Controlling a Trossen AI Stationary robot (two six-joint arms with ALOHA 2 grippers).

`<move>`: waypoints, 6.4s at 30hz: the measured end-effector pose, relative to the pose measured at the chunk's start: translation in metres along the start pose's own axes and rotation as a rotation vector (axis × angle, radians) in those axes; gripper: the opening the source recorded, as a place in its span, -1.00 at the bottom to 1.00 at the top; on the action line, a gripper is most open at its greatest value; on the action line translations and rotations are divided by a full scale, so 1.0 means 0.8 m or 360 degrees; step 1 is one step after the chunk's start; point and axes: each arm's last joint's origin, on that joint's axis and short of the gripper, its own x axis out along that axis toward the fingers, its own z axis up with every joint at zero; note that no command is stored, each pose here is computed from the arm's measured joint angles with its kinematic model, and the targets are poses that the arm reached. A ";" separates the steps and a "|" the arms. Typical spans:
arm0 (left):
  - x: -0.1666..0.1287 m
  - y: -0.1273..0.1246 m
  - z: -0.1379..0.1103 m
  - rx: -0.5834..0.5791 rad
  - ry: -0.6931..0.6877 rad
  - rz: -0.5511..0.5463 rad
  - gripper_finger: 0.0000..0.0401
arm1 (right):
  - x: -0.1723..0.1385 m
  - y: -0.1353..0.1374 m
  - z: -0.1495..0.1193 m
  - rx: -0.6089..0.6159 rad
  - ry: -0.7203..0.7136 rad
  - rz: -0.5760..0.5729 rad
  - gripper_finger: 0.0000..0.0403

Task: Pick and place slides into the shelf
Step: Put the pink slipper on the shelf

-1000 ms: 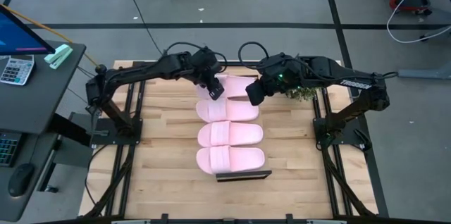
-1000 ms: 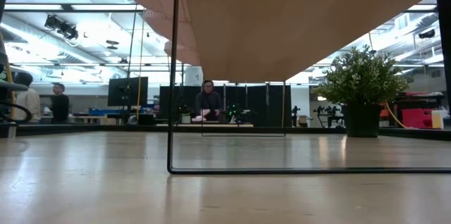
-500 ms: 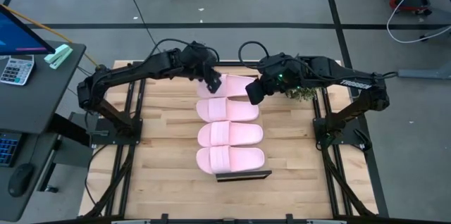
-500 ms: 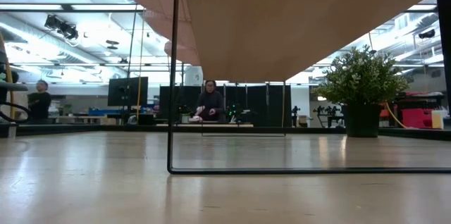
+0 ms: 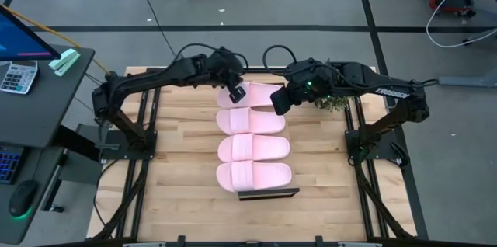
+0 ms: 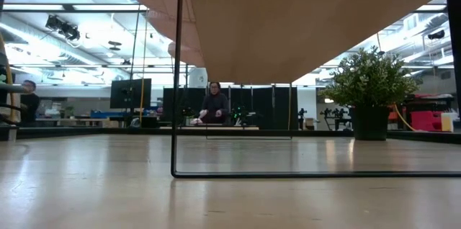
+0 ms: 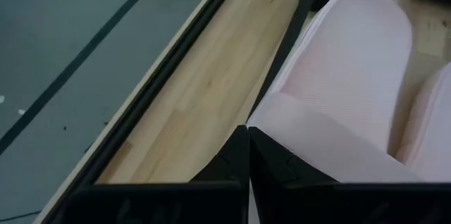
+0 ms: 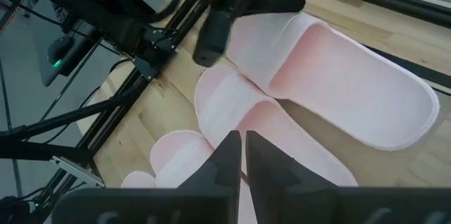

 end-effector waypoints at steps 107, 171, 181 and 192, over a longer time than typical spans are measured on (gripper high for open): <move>0.004 0.042 0.002 -0.0216 0.0128 -0.0377 -0.79 | 0.000 -0.002 0.000 -0.0001 -0.0030 -0.0043 -0.86; 0.000 -0.033 -0.016 -0.1079 0.0408 -0.0138 -0.48 | -0.050 0.006 -0.048 -0.0314 -0.0030 -0.0199 -0.86; 0.032 -0.061 -0.022 -0.1056 0.0354 -0.0004 -0.96 | -0.051 0.003 -0.049 -0.0314 -0.0019 -0.0234 -0.86; 0.030 -0.033 -0.020 -0.1079 0.0327 0.0089 -0.96 | -0.050 0.002 -0.049 -0.0317 -0.0018 -0.0253 -0.86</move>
